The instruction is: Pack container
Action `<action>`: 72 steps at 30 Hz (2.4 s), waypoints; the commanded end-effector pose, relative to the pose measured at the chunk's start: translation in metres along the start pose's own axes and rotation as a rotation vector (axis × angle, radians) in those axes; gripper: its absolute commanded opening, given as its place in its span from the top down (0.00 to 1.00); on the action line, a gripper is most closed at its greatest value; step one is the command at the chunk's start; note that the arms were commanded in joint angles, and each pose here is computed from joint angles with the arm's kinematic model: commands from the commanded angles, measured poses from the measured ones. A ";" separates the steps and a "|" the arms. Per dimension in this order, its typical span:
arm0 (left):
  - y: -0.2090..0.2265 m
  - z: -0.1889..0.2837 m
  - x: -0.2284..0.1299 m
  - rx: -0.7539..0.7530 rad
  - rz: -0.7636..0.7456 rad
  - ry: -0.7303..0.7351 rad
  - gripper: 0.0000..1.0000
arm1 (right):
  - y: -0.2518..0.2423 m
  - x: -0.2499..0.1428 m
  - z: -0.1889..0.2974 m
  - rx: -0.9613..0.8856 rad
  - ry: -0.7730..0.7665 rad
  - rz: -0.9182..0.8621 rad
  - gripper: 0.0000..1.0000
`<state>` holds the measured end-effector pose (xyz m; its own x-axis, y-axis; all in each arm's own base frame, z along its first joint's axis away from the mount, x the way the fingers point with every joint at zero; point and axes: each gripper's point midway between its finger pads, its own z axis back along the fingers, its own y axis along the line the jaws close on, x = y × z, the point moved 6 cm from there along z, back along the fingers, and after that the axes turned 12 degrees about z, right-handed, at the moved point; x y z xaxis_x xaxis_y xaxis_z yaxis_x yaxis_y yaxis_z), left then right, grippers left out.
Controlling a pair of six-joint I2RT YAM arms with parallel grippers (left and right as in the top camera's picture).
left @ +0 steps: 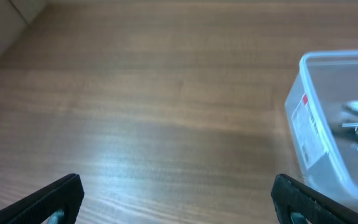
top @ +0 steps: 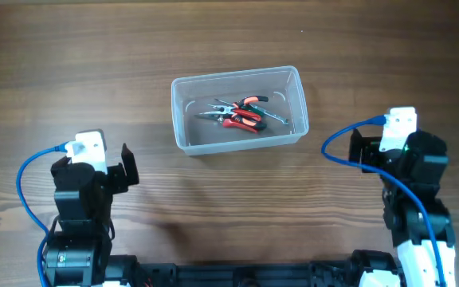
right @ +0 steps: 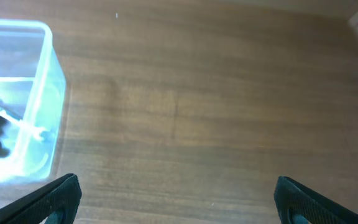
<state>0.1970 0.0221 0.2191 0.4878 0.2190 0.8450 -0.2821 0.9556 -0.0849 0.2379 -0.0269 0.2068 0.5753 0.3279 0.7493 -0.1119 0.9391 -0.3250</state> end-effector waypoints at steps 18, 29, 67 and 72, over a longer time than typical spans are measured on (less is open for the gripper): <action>0.002 0.000 -0.009 0.014 -0.034 0.042 0.00 | -0.008 0.030 0.120 -0.160 -0.490 0.001 0.00; 0.002 0.000 -0.009 0.014 -0.034 0.042 0.00 | 0.021 -0.003 0.087 -0.109 -0.644 -0.025 0.00; -0.032 0.055 -0.001 -0.400 0.208 -0.081 0.00 | 0.023 -0.048 0.028 -0.204 -0.610 -0.286 0.00; -0.024 0.117 0.016 -0.547 0.267 -0.411 0.00 | 0.023 -0.048 0.028 -0.205 -0.611 -0.286 0.00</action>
<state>0.1337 -0.0183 0.2879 0.1535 0.4177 0.8955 0.0899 0.8966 -0.4336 0.1860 -0.0173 0.1772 0.0112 0.1469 0.9891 0.1482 0.9780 -0.1469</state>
